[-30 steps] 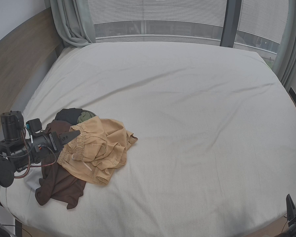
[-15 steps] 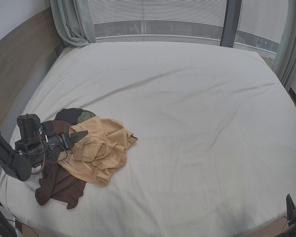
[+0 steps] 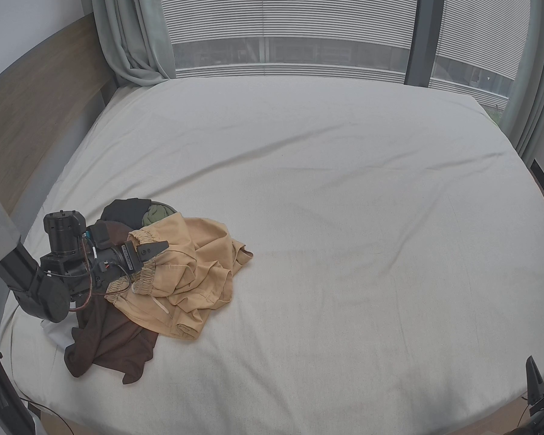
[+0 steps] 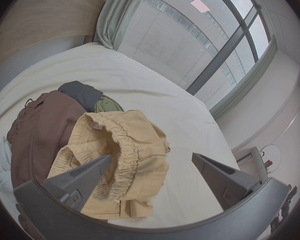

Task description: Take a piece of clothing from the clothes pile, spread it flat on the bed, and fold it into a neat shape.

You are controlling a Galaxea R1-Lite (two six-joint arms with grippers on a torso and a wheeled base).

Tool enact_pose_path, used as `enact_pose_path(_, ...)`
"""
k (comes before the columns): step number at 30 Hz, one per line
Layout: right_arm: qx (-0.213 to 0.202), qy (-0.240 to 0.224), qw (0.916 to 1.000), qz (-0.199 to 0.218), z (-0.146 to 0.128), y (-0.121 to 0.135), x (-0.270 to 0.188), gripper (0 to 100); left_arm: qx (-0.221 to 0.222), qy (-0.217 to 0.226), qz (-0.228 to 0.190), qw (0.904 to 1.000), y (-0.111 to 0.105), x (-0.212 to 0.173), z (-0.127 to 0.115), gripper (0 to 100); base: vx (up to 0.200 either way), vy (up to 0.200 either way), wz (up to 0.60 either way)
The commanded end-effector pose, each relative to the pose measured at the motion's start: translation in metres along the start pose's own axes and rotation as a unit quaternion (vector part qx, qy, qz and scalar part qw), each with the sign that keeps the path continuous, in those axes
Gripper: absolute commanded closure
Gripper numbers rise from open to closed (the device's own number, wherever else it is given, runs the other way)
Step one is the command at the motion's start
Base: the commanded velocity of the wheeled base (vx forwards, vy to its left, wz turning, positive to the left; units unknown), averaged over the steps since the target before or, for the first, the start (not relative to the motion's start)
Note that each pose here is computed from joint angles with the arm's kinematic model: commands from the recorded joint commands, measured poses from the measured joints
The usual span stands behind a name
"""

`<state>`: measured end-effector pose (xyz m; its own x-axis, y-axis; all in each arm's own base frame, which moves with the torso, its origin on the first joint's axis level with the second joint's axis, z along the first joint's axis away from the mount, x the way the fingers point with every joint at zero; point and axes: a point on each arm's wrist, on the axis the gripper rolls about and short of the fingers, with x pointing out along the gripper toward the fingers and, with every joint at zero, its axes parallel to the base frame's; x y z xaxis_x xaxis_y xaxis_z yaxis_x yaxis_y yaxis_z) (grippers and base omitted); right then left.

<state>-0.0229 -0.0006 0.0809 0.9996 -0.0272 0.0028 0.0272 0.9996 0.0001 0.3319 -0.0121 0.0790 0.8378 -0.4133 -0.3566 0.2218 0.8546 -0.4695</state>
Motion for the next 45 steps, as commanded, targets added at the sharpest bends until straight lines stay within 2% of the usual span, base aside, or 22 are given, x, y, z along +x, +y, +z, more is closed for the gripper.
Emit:
enact_pose_path(1, 0.0, 0.001, 1.0, 0.0, -0.005, 0.0, 0.0, 0, -0.003, 0.004, 0.002, 1.0, 0.007, 0.011, -0.001, 0, 0.0, 0.0, 0.0)
enact_pose_path(14, 0.001, 0.001, 1.0, 0.0, -0.005, 0.0, 0.0, 0, -0.006, 0.026, -0.037, 0.9989, 0.012, 0.025, -0.006, 0, 0.0, 0.0, 0.0)
enact_pose_path(32, 0.001, 0.001, 1.0, 0.0, -0.005, 0.0, 0.0, 0, -0.005, 0.033, -0.046, 0.9984, 0.017, 0.036, -0.01, 0, 0.0, 0.0, 0.0)
enact_pose_path(33, 0.001, 0.001, 1.0, 0.0, -0.005, 0.0, 0.0, 0, -0.005, 0.035, -0.045, 0.9984, 0.018, 0.037, -0.011, 100, 0.0, 0.0, 0.0)
enact_pose_path(42, 0.001, 0.001, 1.0, 0.0, -0.005, 0.0, 0.0, 0, -0.006, 0.04, -0.045, 0.9982, 0.019, 0.034, -0.014, 100, 0.0, 0.0, 0.0)
enact_pose_path(45, 0.001, 0.001, 1.0, 0.0, -0.005, 0.0, 0.0, 0, -0.008, 0.043, -0.074, 0.9963, 0.015, 0.029, -0.012, 100, 0.0, 0.0, 0.0)
